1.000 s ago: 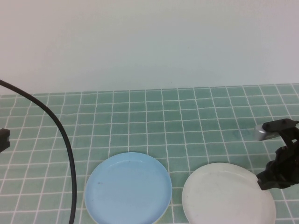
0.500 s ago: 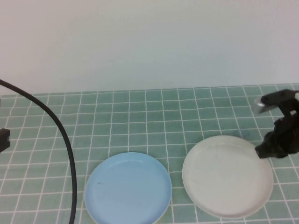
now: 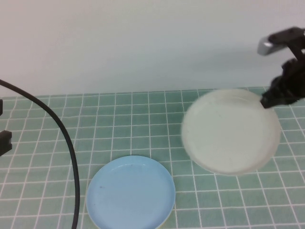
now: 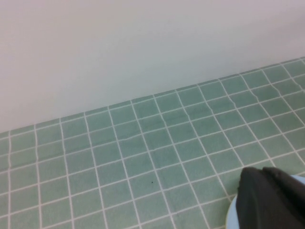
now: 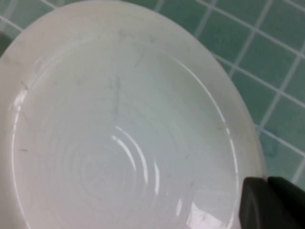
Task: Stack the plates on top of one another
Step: Place the white plate on the blue plate
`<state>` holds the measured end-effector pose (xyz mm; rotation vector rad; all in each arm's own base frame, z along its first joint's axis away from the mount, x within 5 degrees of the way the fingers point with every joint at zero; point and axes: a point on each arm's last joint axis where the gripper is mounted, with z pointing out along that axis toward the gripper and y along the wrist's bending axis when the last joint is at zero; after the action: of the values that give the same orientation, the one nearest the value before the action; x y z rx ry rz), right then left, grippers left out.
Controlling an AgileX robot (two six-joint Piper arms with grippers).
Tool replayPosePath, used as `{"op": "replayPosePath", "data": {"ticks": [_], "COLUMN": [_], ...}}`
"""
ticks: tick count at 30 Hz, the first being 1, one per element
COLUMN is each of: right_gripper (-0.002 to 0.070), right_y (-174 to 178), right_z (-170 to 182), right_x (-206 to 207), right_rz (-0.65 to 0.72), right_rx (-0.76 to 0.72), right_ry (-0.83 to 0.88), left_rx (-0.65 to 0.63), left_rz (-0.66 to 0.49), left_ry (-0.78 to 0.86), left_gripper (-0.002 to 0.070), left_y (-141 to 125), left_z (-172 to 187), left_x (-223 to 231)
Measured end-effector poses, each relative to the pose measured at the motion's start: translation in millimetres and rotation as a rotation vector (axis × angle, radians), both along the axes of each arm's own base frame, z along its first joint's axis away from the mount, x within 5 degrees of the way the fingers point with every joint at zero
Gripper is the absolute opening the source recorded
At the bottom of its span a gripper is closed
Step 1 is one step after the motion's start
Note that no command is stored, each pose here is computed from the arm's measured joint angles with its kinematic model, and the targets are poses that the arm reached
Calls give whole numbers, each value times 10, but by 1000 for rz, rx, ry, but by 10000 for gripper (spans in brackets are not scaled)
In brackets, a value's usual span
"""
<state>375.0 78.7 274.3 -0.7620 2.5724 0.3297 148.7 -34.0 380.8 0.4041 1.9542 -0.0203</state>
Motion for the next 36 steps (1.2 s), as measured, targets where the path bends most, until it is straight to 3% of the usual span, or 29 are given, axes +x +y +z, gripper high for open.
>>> {"op": "replayPosePath", "data": {"ticks": [6, 12, 15, 23, 36], "right_gripper": [11, 11, 11, 11, 18], "right_y": [660, 1490, 1732, 1978, 2019], "right_z": [126, -331, -585, -852, -1067], "right_x": [-124, -288, -290, -136, -103], "right_rz": [153, 327, 363, 374, 390], "right_rx": [72, 55, 42, 67, 46], "right_ry": [-12, 33, 53, 102, 183], "left_rx": [2, -12, -32, -43, -48], "left_rz": [0, -3, -6, -7, -7], "left_ry": [9, 31, 25, 43, 41], "left_gripper": [-1, -1, -1, -1, -1], "left_y": [-8, -30, -42, -50, -52], "left_z": [-17, -105, -137, -199, -196], "left_x": [34, 85, 96, 97, 98]}}
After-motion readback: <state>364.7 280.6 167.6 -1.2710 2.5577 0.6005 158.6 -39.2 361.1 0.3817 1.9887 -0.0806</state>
